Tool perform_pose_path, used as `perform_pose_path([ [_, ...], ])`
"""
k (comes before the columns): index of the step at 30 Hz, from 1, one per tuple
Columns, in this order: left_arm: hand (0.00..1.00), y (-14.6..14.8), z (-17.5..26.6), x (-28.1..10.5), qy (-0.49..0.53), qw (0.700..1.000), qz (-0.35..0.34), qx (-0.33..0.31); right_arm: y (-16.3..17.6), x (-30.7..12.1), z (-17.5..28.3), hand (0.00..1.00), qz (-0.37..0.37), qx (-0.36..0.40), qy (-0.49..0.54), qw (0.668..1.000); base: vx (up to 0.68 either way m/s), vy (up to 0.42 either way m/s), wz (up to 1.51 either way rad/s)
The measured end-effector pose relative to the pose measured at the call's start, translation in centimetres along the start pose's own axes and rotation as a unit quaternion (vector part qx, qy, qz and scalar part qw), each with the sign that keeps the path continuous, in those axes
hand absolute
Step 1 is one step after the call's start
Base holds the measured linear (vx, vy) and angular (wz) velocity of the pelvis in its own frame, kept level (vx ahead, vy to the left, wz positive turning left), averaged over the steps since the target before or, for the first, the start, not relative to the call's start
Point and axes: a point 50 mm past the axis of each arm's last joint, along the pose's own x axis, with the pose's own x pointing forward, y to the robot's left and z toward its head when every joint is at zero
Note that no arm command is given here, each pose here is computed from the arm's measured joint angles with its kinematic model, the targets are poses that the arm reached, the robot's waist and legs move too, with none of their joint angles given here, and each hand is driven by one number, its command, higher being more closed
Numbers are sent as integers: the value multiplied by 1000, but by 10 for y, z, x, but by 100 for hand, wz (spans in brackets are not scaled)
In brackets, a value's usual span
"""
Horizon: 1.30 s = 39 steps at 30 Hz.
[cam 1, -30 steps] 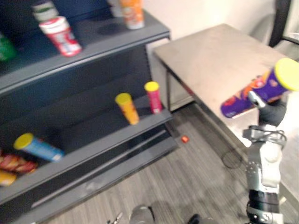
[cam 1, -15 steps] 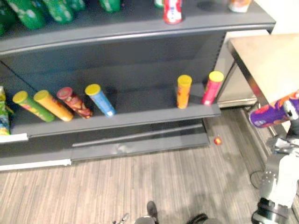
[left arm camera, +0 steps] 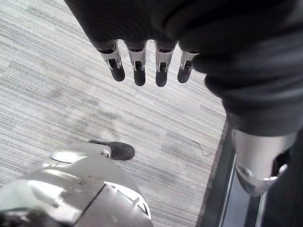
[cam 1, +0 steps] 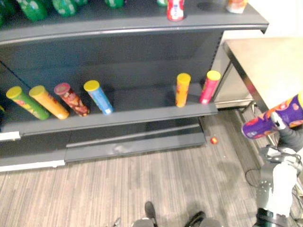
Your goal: Put the gum and the chips on the shelf.
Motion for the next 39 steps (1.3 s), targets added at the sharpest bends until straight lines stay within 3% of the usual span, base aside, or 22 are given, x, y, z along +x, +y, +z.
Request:
perform_pose_path([
  [2,0,-6,8,2,-15,1000,-14,-11,29,1,-7,100,61,23,13,998,52,173,77],
  [3,0,-11,5,0,-11,999,-28,23,49,-3,-11,100,115,31,21,993,25,240,177],
  [8,0,5,11,2,-17,999,-8,48,72,-12,-13,100,178,49,28,982,72,-17,84],
  [18,0,-2,-3,-1,-1,1000,-4,4,79,-28,-16,100,207,94,50,972,72,-175,38],
  [25,0,-9,-3,-1,-2,1000,-12,2,66,-45,-25,100,205,79,85,972,-18,-118,18],
  [39,0,-24,14,3,-32,994,-43,99,79,-51,-40,100,205,45,111,971,4,26,13],
])
